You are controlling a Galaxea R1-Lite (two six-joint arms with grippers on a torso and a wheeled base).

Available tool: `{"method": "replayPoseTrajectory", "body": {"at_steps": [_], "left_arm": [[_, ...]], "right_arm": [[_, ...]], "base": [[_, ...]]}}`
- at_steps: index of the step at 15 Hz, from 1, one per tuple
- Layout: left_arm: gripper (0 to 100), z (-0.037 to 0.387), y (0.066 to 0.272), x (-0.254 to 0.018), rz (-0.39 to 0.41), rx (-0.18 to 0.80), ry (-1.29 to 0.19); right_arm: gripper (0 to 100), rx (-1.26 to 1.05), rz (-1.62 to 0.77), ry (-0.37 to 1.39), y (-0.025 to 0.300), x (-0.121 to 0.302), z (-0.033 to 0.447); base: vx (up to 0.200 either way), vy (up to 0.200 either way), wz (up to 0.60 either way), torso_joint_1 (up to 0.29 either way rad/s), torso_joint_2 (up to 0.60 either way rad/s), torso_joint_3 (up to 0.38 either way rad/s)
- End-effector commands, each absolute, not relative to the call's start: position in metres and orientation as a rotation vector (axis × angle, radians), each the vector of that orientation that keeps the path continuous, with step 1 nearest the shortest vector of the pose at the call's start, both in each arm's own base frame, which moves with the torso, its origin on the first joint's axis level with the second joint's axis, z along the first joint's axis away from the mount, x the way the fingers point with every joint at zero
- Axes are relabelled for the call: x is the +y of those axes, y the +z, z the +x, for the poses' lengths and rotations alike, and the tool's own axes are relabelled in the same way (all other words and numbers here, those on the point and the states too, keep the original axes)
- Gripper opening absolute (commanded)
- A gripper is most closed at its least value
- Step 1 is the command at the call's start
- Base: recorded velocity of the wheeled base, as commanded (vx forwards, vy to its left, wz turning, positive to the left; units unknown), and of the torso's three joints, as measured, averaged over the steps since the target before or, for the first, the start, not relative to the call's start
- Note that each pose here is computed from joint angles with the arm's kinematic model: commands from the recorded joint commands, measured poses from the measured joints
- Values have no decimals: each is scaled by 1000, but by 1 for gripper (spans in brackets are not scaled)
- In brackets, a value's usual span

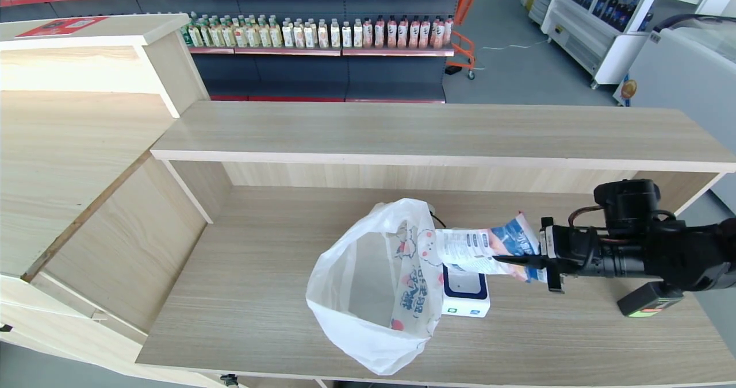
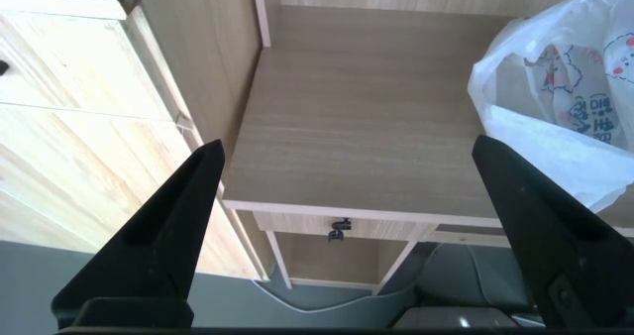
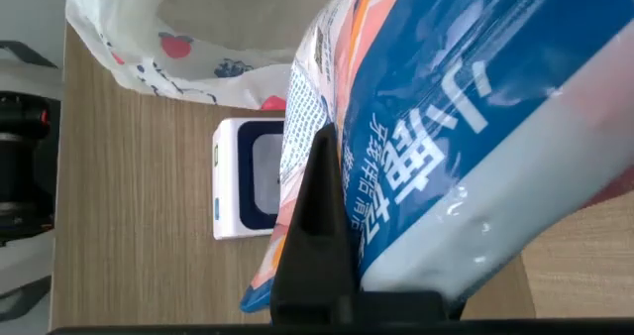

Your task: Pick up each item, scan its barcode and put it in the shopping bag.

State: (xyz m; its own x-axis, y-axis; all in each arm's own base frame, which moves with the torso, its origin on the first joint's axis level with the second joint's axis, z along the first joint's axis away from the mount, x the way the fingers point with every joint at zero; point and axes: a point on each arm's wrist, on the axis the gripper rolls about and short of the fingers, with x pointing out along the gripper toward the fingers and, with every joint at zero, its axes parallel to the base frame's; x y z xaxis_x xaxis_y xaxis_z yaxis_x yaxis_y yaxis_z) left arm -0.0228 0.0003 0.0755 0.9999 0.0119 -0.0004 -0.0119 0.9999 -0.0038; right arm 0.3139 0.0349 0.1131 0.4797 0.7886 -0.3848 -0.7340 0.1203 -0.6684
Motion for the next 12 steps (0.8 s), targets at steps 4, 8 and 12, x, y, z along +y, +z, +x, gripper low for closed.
{"method": "replayPoseTrajectory", "body": {"at_steps": [4,8,12], "left_arm": [[100,-23,75,0,-5,0,12],[100,-23,75,0,-5,0,12],[100,-23,75,0,-5,0,12]], "right_arm": [[0,280,-89,754,196,52,234],[0,496,225,610,181,88,235],[0,570,307,623,176,111,253]], "base": [[0,0,0,0,0,0],[0,0,0,0,0,0],[0,0,0,0,0,0]]}}
